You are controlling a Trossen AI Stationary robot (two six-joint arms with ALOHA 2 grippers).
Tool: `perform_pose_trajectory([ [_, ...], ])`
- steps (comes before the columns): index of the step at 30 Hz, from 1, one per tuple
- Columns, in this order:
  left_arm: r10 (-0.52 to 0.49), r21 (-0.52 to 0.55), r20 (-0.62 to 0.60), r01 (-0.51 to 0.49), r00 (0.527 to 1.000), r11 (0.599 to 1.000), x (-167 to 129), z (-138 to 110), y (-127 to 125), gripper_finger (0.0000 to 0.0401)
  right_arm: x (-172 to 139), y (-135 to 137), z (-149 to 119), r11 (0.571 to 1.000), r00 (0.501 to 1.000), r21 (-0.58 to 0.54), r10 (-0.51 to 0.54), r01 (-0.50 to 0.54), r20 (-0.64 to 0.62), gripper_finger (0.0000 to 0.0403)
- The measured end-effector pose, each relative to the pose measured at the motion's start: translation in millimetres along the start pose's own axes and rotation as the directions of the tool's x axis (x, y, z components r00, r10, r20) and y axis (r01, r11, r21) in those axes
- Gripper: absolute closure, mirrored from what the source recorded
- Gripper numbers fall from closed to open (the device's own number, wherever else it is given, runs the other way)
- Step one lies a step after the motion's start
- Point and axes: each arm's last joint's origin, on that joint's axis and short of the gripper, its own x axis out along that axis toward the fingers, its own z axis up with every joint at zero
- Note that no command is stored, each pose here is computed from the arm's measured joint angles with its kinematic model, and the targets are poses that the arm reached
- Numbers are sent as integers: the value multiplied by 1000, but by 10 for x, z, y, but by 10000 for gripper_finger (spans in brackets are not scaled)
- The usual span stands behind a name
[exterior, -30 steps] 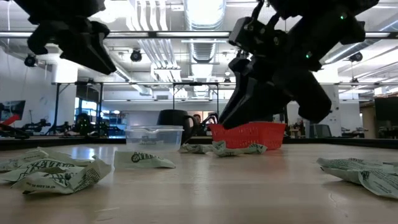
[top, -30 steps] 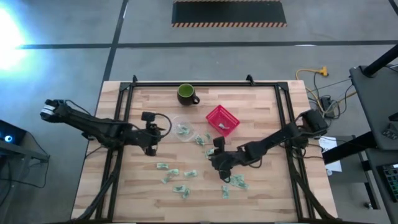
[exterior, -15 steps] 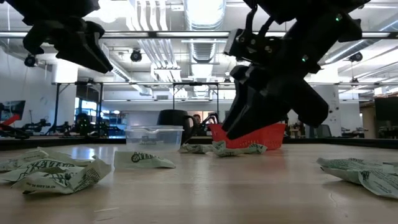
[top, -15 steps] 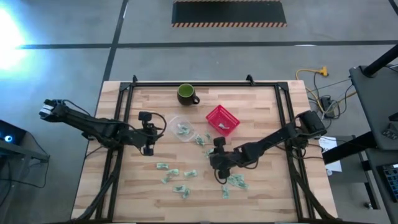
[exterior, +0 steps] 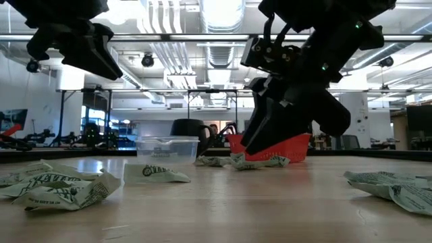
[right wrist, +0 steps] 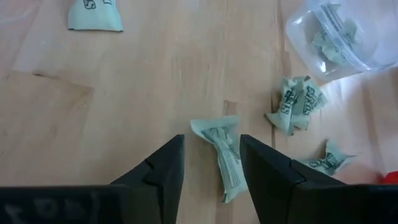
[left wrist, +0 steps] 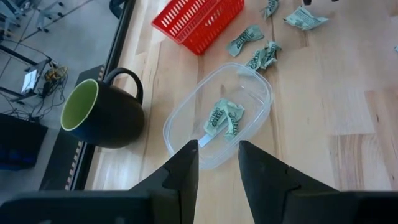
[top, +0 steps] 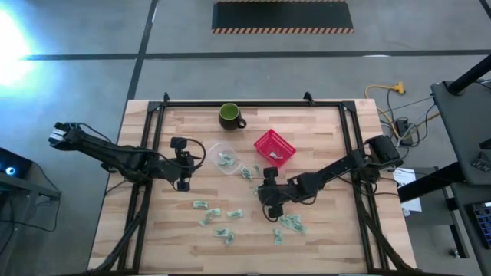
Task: Pick and place items into bin
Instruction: Put the stevia packet into the red bin
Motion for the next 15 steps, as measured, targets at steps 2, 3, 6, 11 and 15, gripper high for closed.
perform_pose_trajectory([
  [2, 0, 0, 0, 0, 1000, 1000, 0, 0, 0, 303, 0, 0, 3, 1000, 1000, -10, 0, 0, 4, 261],
  [3, 0, 0, 0, 0, 1000, 1000, 0, 0, 0, 303, 8, 1, 1, 1000, 1000, -11, -1, 1, 4, 263],
  [6, 0, 1, 0, 0, 1000, 1000, 0, -1, 0, 303, 82, 17, -37, 1000, 1000, -25, -2, 2, -11, 268],
  [11, -1, 1, 0, 1, 1000, 1000, 0, 0, -1, 303, 192, 18, -47, 999, 999, -38, -7, 5, -42, 273],
  [15, -1, 2, -2, 1, 1000, 1000, 3, 0, -3, 303, 191, -8, -24, 1000, 999, -28, -11, 10, -41, 273],
])
